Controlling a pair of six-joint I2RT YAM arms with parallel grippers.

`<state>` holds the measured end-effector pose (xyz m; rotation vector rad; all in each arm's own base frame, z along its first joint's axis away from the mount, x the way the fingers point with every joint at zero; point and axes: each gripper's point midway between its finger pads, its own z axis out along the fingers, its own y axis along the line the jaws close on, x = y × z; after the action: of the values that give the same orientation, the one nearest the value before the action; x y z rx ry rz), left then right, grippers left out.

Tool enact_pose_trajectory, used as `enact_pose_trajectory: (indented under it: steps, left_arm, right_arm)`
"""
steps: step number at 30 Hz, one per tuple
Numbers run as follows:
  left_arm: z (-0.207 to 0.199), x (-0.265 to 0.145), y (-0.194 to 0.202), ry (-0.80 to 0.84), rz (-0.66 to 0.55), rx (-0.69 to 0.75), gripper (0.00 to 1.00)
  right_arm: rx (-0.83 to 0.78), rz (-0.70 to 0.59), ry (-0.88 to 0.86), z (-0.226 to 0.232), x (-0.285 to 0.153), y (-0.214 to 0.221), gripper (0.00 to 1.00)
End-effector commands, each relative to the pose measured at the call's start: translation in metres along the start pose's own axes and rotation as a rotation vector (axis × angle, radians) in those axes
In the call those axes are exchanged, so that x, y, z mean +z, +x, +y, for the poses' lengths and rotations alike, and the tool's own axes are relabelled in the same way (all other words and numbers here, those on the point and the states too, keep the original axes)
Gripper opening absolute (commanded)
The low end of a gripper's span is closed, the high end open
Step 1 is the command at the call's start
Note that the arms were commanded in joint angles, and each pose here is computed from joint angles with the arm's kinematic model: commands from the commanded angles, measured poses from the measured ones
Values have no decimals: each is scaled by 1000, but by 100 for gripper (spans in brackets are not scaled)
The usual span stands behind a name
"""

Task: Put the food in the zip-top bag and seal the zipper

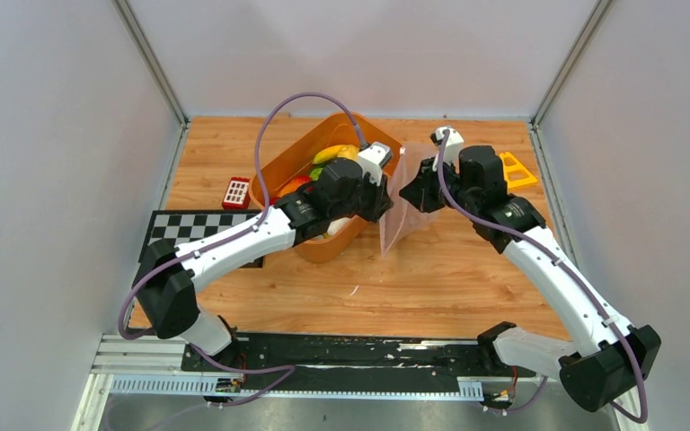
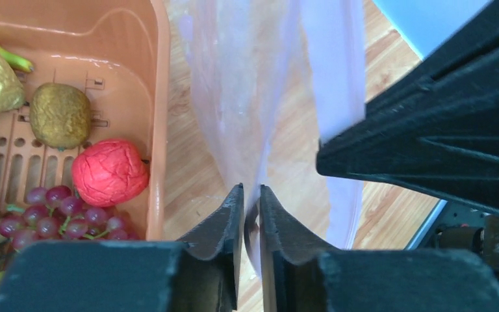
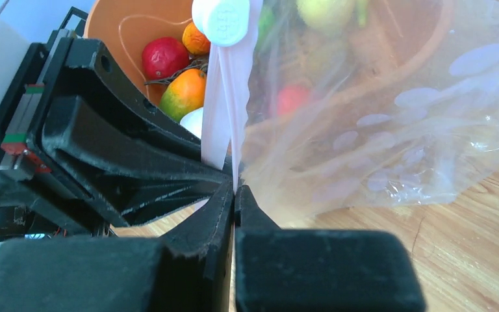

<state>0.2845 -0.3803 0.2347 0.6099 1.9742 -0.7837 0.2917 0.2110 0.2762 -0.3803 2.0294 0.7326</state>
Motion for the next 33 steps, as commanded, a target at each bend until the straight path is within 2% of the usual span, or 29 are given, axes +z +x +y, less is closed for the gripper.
enact_pose_trajectory:
  steps: [1,4,7,9,11,18,24,28,33]
  left_arm:
    - [-6,-2,-30,9,-80,10,15]
    - [-7,-4,-32,10,-84,11,0]
    - [-9,-6,-38,14,-96,3,0]
    - [-14,-8,-42,33,-107,-17,0]
    - [-19,-11,-48,54,-125,-48,0]
    - [-26,-12,-57,75,-147,-132,0]
    - [-32,-13,-62,98,-152,-158,0]
    - [-33,-16,-64,101,-157,-162,0]
    - [-35,-18,-64,109,-157,-175,0]
  right_arm:
    - [-41,-24,-9,6,-19,-9,0]
    - [-37,-10,-4,5,-21,-5,0]
    - [-3,-2,28,1,-21,-3,7]
    - [23,4,44,-1,-22,0,20]
    - [42,4,58,-3,-22,1,28]
    - [43,-72,14,16,-30,-7,42]
    - [26,-134,40,18,-29,-11,43]
    - [20,-112,139,-1,-21,-3,36]
    - [14,-109,114,2,-12,3,32]
